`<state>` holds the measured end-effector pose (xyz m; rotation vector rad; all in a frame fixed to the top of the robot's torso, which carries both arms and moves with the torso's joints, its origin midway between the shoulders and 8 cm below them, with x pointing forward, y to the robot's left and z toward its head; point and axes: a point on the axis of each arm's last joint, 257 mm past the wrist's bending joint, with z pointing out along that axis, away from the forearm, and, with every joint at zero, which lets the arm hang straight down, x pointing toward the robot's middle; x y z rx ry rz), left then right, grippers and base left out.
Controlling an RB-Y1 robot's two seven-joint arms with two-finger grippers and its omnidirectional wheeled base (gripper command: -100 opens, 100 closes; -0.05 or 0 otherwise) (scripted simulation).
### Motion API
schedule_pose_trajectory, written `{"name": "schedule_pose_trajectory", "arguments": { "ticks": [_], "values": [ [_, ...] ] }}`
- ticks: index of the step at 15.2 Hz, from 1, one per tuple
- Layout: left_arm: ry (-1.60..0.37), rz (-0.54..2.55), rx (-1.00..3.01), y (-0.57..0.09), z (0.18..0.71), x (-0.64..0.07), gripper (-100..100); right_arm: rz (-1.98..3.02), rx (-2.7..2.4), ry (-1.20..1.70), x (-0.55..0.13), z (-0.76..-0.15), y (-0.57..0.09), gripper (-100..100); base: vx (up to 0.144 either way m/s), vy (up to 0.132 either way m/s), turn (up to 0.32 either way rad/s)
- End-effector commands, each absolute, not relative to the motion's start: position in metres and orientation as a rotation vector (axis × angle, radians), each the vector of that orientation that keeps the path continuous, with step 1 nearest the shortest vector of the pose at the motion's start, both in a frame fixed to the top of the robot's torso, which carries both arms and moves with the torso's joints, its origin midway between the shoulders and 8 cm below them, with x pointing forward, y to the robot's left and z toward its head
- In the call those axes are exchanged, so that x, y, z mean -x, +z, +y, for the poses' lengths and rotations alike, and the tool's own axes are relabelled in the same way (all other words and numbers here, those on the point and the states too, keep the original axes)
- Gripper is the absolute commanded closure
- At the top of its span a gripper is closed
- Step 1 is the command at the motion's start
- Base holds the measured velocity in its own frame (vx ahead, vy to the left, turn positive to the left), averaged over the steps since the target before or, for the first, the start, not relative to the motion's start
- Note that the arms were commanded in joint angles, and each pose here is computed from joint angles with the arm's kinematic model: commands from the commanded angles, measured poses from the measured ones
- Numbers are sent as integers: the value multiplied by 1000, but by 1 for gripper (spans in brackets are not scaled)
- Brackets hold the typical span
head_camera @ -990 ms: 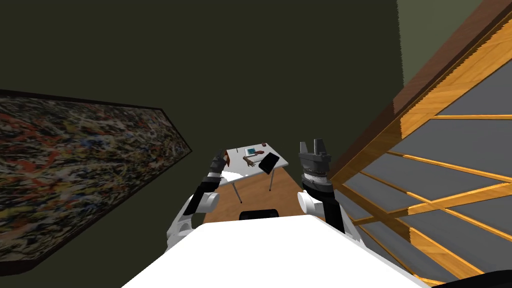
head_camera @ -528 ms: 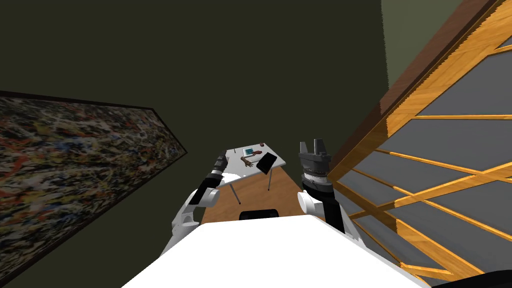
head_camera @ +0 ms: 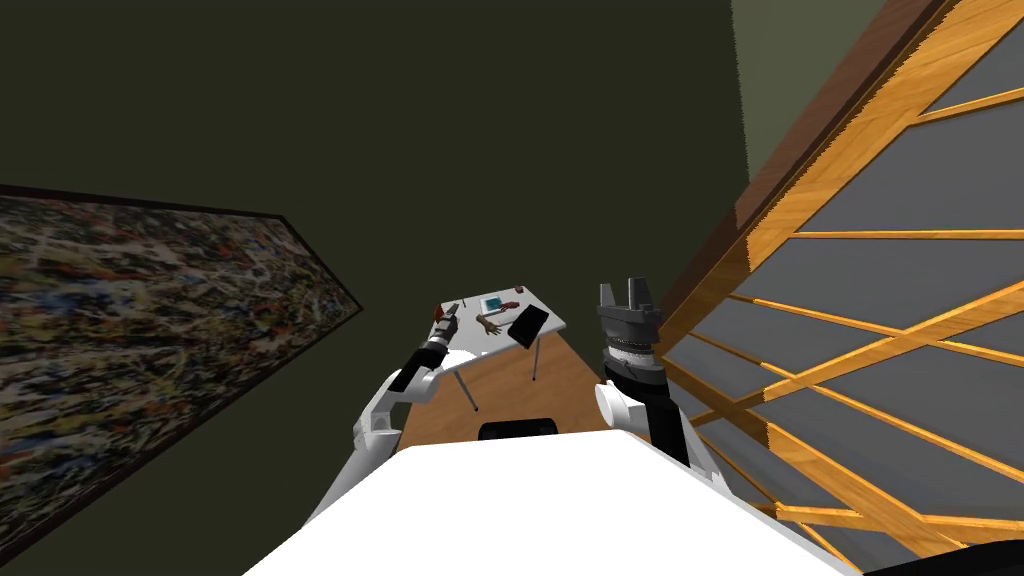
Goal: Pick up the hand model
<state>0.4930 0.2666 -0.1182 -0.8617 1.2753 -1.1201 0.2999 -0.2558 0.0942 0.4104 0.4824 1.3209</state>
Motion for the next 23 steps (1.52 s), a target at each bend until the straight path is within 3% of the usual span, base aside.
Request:
{"name": "schedule_pose_trajectory", "arguments": {
  "ticks": [1, 23],
  "values": [
    [-1079, 1325, 877, -131, 271, -503, -100, 482, -410, 1321, -300, -256, 94, 0, 0, -15, -66],
    [-713, 1687, 1066, -234, 325, -547, -100, 482, -410, 1321, -300, -256, 94, 0, 5, -20, -77]
  ]
}}
